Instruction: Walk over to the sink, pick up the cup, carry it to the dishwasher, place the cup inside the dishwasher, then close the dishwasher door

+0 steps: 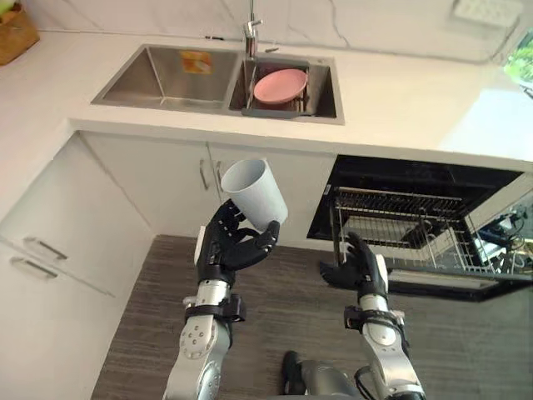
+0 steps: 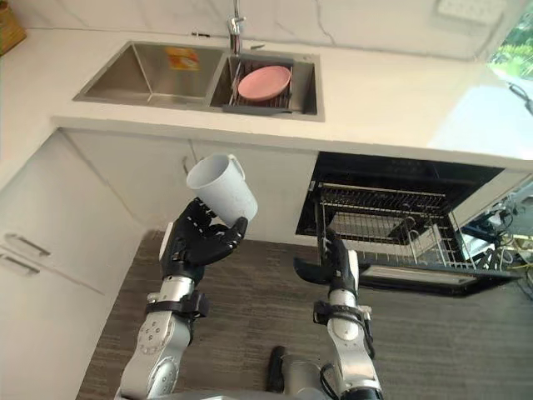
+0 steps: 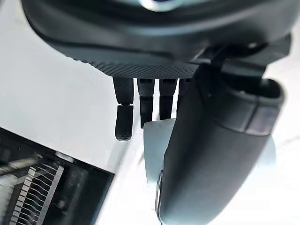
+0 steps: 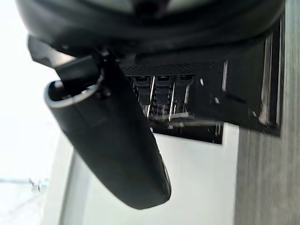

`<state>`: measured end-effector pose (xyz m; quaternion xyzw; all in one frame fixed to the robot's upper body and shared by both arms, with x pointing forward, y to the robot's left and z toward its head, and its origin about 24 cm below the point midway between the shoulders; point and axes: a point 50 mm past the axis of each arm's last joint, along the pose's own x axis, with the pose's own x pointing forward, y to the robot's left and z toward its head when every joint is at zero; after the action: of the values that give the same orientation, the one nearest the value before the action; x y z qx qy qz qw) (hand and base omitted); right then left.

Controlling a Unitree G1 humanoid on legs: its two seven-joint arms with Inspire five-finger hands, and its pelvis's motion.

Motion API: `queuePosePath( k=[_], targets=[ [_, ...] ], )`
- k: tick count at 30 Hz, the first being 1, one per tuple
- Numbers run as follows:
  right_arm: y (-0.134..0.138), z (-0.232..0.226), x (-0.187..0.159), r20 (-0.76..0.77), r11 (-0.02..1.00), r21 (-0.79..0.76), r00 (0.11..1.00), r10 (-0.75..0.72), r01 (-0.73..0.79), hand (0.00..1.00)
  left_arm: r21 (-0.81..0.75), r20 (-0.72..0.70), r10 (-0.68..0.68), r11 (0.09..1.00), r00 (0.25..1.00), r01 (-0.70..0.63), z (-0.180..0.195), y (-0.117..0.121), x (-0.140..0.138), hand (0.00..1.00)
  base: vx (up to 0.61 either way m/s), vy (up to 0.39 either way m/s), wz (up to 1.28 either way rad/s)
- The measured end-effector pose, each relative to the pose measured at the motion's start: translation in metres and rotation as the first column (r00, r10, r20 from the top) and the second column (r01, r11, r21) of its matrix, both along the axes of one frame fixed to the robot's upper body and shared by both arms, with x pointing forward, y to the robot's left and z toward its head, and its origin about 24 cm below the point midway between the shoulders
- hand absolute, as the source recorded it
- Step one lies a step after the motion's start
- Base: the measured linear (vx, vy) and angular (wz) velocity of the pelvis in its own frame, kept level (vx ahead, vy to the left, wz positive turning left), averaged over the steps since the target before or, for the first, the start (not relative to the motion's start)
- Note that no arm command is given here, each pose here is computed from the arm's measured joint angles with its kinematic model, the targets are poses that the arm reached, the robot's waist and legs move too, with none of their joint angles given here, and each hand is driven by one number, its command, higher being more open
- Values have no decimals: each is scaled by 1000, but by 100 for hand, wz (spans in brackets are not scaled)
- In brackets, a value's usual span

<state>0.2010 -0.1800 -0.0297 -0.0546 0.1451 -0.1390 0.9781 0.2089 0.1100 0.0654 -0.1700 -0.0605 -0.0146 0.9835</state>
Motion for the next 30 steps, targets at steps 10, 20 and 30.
queuePosePath(
  k=[10,20,30],
  targets=[
    [1,21,8,106,1000,30,994,-10,7,90,-51,51,83,995,995,-81,12,11,-15,30,194,77,-41],
    [7,9,10,53,997,77,998,-34,30,90,-8,12,77,997,997,-77,4,13,-15,30,232,230,-26],
    [18,26,14,136,996,91,990,-23,11,90,-19,86,29,999,996,-28,19,4,-13,30,130,-7,-44]
  ],
)
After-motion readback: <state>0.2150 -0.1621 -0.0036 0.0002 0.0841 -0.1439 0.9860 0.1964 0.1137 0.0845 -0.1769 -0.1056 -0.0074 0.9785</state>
